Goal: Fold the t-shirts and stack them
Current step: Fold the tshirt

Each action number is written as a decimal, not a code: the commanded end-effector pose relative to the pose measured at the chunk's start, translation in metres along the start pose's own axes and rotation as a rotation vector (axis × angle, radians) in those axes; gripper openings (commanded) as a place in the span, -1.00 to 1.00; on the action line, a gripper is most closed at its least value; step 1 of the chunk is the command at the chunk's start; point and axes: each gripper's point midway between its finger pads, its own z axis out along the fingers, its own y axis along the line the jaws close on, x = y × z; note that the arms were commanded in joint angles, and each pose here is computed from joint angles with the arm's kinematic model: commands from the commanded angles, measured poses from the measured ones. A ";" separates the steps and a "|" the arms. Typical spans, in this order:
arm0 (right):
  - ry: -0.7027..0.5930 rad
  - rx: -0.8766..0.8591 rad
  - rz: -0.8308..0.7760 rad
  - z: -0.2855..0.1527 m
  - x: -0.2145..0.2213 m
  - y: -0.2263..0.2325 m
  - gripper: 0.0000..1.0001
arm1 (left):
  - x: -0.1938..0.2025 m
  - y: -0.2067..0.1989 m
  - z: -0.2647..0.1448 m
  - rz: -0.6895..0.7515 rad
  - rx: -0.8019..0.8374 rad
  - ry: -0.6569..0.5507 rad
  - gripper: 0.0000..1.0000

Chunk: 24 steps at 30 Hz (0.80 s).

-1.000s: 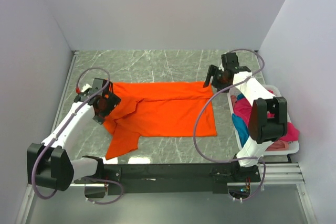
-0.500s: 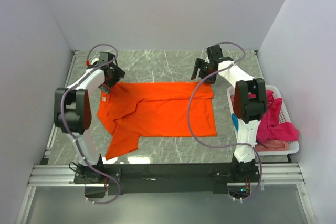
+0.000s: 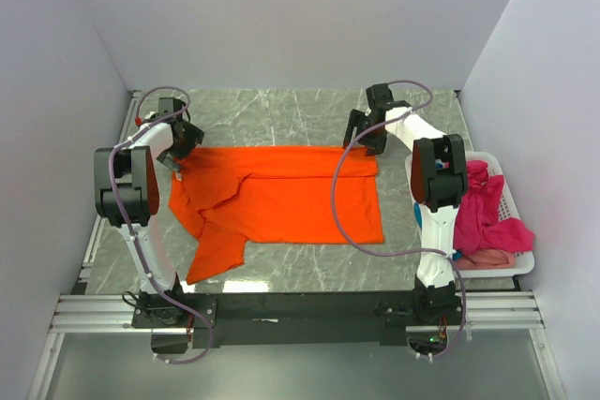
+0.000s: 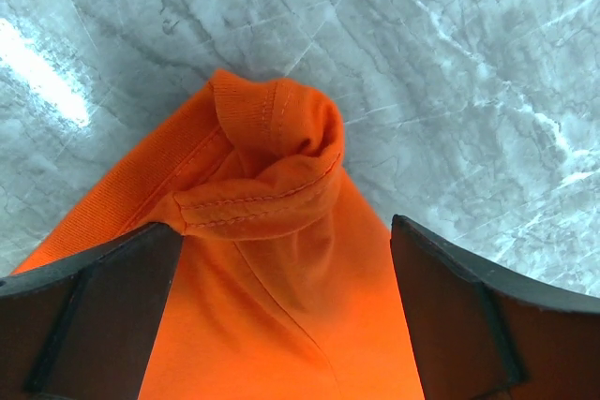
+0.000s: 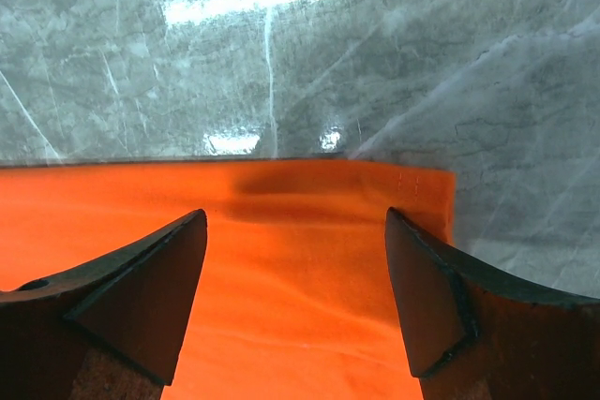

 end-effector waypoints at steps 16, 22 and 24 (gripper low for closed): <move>-0.019 0.011 0.166 0.009 -0.048 -0.012 0.65 | -0.002 -0.037 0.040 0.035 0.067 0.098 0.99; -0.102 -0.042 0.148 0.014 -0.085 -0.006 0.64 | -0.021 -0.072 0.049 0.023 0.142 0.071 0.99; -0.133 -0.079 0.137 0.011 -0.100 0.001 0.64 | -0.032 -0.090 0.045 0.027 0.180 0.052 0.99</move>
